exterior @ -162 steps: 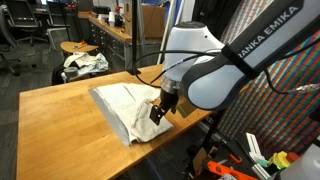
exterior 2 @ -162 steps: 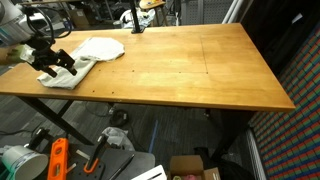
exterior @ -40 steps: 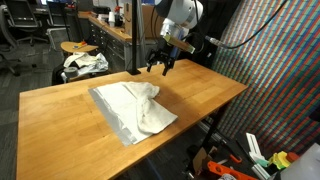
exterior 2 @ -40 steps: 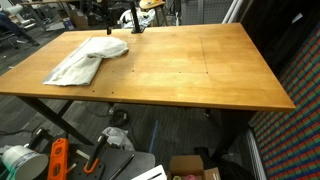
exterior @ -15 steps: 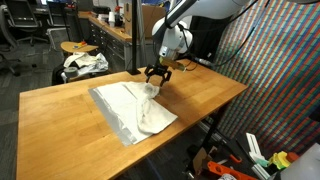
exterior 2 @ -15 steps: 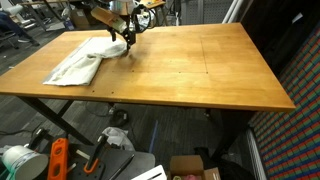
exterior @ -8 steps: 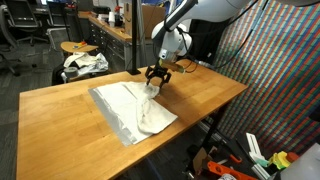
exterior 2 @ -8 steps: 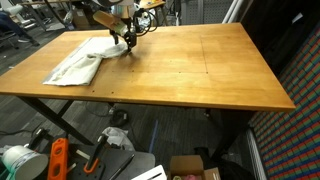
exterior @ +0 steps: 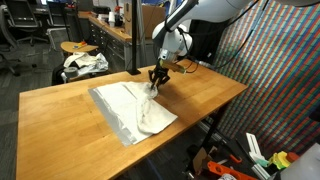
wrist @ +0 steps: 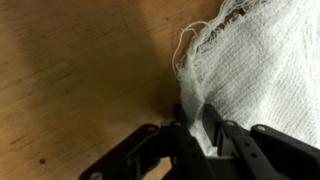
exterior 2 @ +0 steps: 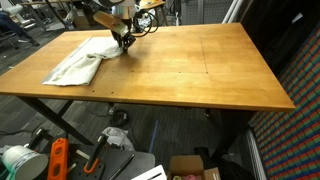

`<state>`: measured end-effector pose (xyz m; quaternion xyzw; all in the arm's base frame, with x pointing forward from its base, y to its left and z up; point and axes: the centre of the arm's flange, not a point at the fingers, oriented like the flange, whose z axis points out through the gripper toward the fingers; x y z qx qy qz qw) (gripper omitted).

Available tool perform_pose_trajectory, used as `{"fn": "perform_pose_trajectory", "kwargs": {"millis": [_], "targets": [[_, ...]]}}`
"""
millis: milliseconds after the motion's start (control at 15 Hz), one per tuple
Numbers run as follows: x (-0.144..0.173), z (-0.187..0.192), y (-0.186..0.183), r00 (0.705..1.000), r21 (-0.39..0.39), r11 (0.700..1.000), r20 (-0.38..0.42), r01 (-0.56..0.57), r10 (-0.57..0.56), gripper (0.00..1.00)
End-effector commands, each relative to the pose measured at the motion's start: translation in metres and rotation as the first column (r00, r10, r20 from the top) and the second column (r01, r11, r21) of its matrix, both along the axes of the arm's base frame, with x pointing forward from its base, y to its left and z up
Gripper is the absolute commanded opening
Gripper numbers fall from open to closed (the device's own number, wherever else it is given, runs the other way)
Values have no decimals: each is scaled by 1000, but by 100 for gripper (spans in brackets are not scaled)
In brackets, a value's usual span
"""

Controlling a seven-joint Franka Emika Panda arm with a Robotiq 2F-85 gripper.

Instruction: Fold the cloth once

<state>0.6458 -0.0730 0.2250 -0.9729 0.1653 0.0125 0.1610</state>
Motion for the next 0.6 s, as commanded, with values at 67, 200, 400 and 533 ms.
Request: {"fn": "perform_pose_trajectory", "kwargs": {"millis": [67,200,400,533], "targets": [[2,7,3,1000,15,1000,-10,-8,8,12],[3,10,5,1000,15,1000,-6,-6,6,16],[3,21,11,1000,11,1000,13,2,-2,18],[3,31,18,999,5,1000,33,-6,6,18]]}}
